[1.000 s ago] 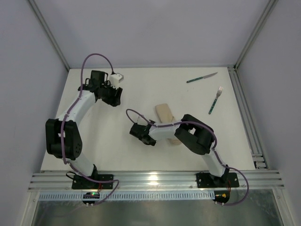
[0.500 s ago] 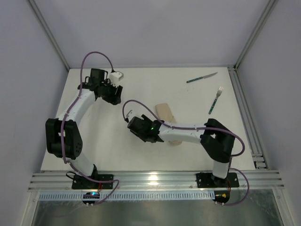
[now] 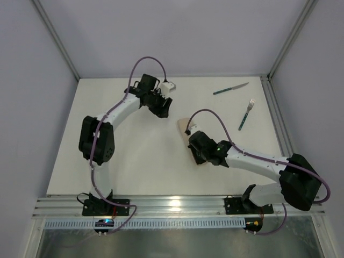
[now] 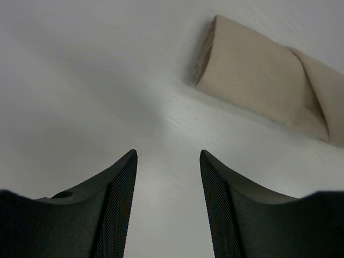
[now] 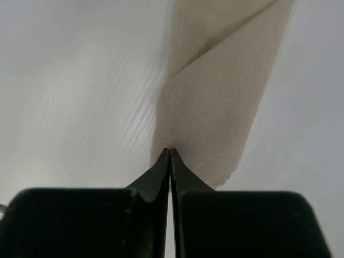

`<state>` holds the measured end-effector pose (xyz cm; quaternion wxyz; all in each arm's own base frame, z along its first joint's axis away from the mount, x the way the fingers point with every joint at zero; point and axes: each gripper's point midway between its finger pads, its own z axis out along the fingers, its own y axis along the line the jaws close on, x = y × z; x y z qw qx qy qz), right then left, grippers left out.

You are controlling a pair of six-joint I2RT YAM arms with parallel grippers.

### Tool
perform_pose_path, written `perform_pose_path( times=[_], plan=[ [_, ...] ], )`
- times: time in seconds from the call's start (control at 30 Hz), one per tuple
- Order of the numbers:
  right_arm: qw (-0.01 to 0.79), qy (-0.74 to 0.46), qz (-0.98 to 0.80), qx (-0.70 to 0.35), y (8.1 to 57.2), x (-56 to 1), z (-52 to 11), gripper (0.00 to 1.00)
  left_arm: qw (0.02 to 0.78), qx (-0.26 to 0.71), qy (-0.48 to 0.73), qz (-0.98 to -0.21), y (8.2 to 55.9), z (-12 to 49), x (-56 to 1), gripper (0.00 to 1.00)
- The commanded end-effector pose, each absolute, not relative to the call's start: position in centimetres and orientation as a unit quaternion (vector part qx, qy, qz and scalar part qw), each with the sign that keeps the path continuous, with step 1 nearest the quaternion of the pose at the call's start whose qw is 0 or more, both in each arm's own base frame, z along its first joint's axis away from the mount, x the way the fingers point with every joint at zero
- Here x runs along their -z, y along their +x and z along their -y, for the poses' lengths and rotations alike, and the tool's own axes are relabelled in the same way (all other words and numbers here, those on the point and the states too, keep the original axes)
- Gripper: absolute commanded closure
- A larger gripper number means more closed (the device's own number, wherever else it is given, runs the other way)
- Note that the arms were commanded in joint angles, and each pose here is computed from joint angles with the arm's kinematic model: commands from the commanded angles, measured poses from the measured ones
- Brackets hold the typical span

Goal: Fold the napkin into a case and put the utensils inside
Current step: Smooth out the smaller rectangle-folded napkin at the center of the board.

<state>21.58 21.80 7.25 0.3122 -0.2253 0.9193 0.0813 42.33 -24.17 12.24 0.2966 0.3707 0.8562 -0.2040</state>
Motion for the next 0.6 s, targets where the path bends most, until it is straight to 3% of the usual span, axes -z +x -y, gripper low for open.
perform_pose_path(
  times=[0.0,0.27,0.47,0.57],
  plan=[
    [0.279,-0.228,-0.923,-0.134,20.3,-4.2,-23.0,0.96,0.289,0.247,0.392,-0.838,41.6,28.6,-12.9,0.48],
    [0.237,-0.216,-0.94,-0.119,20.0,0.2,-22.1,0.96,0.226,0.282,0.434,-0.825,39.6,34.3,-9.0,0.49],
    [0.267,-0.199,-0.933,-0.136,20.8,-2.4,-22.6,0.96,0.177,0.206,0.438,-0.857,39.2,31.5,-3.5,0.55],
    [0.293,-0.193,-0.924,-0.151,21.4,-4.8,-23.0,0.96,0.188,0.186,0.443,-0.856,39.9,31.2,-2.3,0.55]
  ],
)
